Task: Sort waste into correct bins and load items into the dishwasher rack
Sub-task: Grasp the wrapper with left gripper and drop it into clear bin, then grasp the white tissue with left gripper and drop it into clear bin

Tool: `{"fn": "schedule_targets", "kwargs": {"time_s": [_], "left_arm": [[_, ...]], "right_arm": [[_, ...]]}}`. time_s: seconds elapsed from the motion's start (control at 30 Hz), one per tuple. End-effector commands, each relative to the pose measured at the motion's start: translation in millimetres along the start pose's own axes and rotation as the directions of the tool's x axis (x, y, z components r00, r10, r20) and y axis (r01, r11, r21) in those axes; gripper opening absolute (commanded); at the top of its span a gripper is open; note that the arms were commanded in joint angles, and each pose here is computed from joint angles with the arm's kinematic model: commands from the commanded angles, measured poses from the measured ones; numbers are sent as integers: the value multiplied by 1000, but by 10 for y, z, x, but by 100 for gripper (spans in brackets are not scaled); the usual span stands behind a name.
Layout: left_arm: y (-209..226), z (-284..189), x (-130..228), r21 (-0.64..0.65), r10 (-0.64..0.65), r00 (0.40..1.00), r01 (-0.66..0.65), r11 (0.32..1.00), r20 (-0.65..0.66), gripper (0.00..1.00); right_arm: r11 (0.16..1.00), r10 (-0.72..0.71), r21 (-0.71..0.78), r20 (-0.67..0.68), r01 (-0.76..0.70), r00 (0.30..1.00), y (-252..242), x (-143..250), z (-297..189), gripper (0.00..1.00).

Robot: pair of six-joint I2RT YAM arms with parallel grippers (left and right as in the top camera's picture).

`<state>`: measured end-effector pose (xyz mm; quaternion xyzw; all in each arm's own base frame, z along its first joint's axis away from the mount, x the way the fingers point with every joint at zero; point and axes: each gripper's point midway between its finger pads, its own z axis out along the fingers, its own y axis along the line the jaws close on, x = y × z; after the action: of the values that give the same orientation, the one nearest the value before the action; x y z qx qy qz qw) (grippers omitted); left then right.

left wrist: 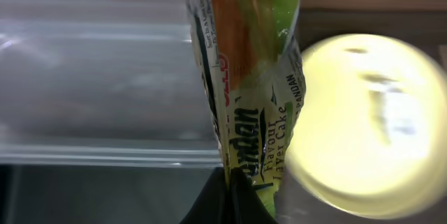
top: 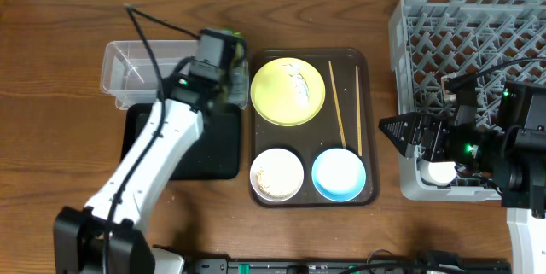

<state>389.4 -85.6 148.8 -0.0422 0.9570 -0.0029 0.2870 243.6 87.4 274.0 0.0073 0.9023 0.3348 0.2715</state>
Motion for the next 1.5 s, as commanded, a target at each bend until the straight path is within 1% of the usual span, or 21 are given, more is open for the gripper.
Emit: {"fn": "schedule_targets", "kwargs": {"time_s": [0.0,0.03,0.07,0.1,0.13,0.17,0.2,0.23,0.3,0.37,0.43,0.5,0.6,0.63,0.73,0.9,1.03,1.2,1.27,1.33,1.47], "left_arm": [[325,149,14,-106,-42,999,40,994,-20,6],[364,162,8,-112,-51,998,48,993,-21,6],[390,165,-8,-112,-58,998,56,992,-17,10],[377,164,-20,-100,-61,998,59,993,-15,17],[337,156,-36,-75,-61,998,60,995,-15,32],[295,144,-45,-51,-62,998,61,997,-18,44],[226,118,-51,-14,-63,998,62,998,-24,54],[143,96,-50,29,-61,998,62,998,-30,61],[-105,16,-47,150,-52,998,58,987,-44,69],[-339,-58,-46,252,-58,997,70,965,-54,70],[-562,-116,-42,323,-57,997,72,944,-55,70],[-775,-158,-28,365,-14,999,25,931,-33,70],[-1126,-208,-28,418,130,989,-145,897,63,67],[-1219,-193,-26,411,178,979,-203,889,98,66],[-1365,-25,-6,347,217,967,-251,904,135,62],[-1648,409,224,389,259,962,-273,880,89,64],[-1698,848,534,386,295,955,-273,881,0,64],[-1791,1103,811,443,301,950,-237,865,-80,64],[-1801,1122,833,449,289,953,-220,866,-92,58],[-1811,1113,813,451,288,954,-220,865,-86,48],[-1824,1010,728,456,276,959,-217,863,-66,20]], "right_arm": [[1000,-26,-9,-6,25,1000,37,-7,4,99],[1000,-26,-9,-6,25,1000,37,-7,4,99],[1000,-25,-9,-6,25,1000,37,-6,4,99],[1000,-25,-9,-6,25,1000,37,-6,4,99],[1000,-25,-9,-6,25,1000,37,-6,4,99],[1000,-25,-9,-6,25,1000,37,-6,4,99],[1000,-25,-9,-6,25,1000,37,-6,4,99],[1000,-25,-9,-6,25,1000,37,-6,4,99],[1000,-25,-9,-7,25,1000,36,-4,4,99],[1000,-25,-9,-7,25,1000,37,-4,4,99],[1000,-24,-9,-7,24,1000,36,-3,4,99],[1000,-23,-9,-8,23,1000,36,0,4,99],[1000,-21,-9,-11,21,1000,35,8,3,99],[1000,-21,-8,-11,21,1000,34,8,4,99],[1000,-21,-8,-12,21,1000,34,9,3,99],[1000,-20,-9,-12,20,1000,35,10,3,99],[1000,-18,-8,-15,17,1000,34,17,3,99],[1000,-17,-8,-16,17,1000,32,20,3,99],[1000,-17,-8,-16,17,1000,32,20,3,100],[1000,-16,-8,-16,16,1000,32,22,3,99],[1000,-16,2,-16,16,1000,17,20,3,99]]}}
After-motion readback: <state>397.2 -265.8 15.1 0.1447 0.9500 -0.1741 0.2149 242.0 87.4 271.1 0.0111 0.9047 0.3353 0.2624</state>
